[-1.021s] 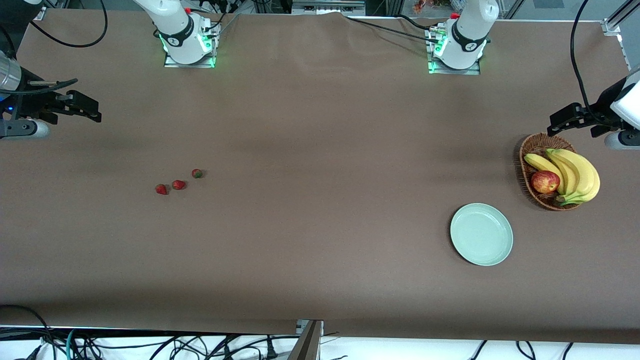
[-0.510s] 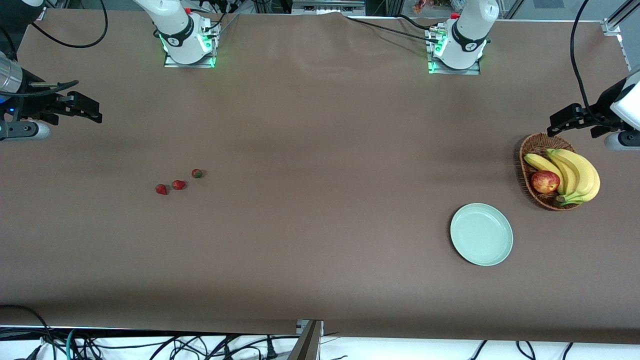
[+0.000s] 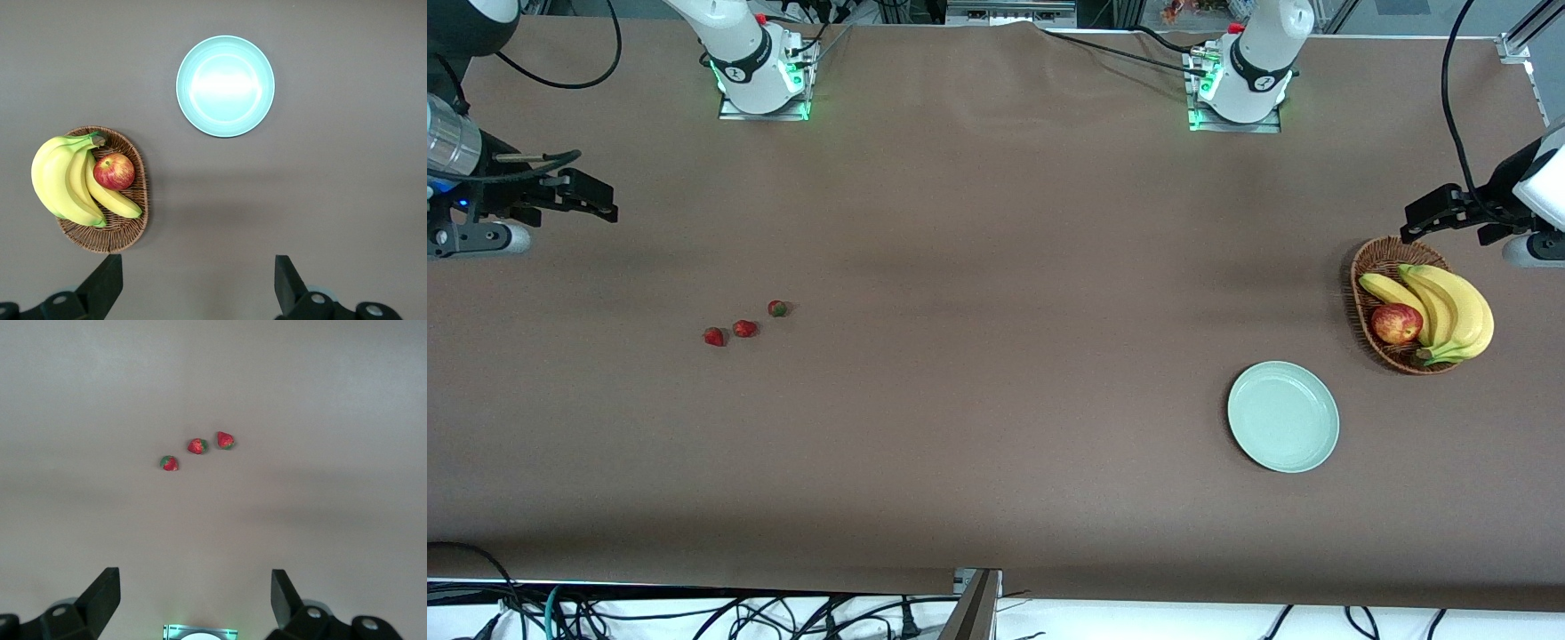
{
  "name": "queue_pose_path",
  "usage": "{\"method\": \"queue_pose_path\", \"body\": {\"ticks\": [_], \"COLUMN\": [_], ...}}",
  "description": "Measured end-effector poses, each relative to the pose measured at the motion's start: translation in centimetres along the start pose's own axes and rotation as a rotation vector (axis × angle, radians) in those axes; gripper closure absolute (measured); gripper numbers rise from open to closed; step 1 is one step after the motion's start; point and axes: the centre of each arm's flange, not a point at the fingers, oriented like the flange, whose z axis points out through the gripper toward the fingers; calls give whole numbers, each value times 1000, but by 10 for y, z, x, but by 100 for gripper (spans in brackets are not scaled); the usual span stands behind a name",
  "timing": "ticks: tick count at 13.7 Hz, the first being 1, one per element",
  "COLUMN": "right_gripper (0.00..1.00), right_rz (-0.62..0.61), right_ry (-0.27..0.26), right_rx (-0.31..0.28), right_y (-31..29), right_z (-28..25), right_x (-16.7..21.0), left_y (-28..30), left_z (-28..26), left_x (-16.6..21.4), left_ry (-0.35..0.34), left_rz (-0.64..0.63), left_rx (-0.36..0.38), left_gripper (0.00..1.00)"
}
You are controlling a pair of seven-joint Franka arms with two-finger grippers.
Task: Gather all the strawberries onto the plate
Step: 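Reach the right gripper down over the three strawberries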
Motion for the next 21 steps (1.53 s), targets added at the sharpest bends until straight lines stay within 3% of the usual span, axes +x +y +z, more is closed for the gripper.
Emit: {"method": "queue_pose_path", "body": {"ticks": [7,11,21], "right_gripper": [0,0,0], "right_rz": [-30,-55,-70], "right_ry": [-70,-57,12], "right_rx": [-1,-12,-10], "right_y": [-17,-55,-74], "right_z": [47,71,213], "right_x": [29,46,79], "left_y": [-2,-2,-3], "left_z": [-5,-7,-6], "left_x": [0,0,1], "left_ry": [10,14,12], "left_rz": [-3,-4,-5], "left_rx": [0,0,0], "left_gripper": [0,0,0]}}
